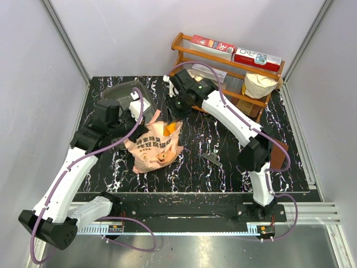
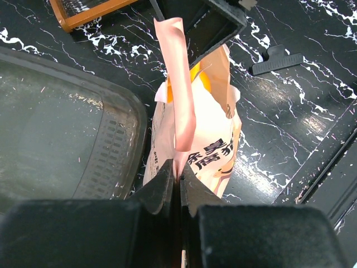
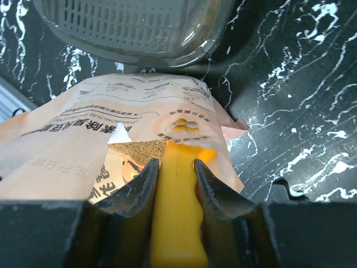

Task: Fill the litter box with clean litter

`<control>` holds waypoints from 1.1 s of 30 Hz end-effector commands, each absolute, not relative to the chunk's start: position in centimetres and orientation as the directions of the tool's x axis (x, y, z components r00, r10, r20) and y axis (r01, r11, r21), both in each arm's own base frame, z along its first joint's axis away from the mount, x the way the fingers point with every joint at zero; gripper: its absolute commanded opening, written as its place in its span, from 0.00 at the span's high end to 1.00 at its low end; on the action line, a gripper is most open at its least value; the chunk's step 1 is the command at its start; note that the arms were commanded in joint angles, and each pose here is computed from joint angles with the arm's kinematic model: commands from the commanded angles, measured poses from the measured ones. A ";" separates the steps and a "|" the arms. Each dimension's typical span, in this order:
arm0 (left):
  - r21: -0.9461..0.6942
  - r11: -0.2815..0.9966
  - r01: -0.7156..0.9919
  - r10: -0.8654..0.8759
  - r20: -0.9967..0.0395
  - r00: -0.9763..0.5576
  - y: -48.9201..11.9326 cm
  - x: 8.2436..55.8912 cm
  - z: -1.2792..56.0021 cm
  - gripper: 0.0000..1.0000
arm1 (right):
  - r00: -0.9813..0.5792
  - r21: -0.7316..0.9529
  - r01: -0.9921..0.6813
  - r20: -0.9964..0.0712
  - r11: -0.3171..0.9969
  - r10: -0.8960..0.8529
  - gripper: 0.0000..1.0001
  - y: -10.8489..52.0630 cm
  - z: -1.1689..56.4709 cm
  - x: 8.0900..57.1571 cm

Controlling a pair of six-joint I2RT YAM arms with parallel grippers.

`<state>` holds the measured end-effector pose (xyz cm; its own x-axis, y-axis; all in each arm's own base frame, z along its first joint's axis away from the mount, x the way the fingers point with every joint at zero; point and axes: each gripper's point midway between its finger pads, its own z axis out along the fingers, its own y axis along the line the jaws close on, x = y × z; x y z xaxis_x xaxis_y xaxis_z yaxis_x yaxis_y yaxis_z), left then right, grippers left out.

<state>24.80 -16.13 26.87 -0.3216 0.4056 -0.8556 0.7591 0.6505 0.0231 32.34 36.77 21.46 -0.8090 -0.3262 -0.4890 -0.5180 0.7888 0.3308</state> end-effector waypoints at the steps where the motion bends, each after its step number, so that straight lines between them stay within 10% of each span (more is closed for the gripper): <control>1: 0.143 0.597 0.790 0.299 -0.953 -0.054 -18.3 26.5 33.8 1.00 | -0.843 0.464 -0.528 -0.387 0.711 -0.373 1.00 37.9 18.2 31.8; 15: 0.213 0.585 0.783 0.396 -0.917 -0.046 -17.2 26.5 32.3 1.00 | -0.952 0.901 -0.288 -0.233 0.324 -0.196 1.00 37.7 22.7 34.0; 33: 0.274 0.554 0.786 0.509 -0.859 -0.059 -16.0 26.6 30.8 1.00 | -0.983 0.994 -0.093 -0.082 0.060 -0.162 1.00 30.8 27.4 35.9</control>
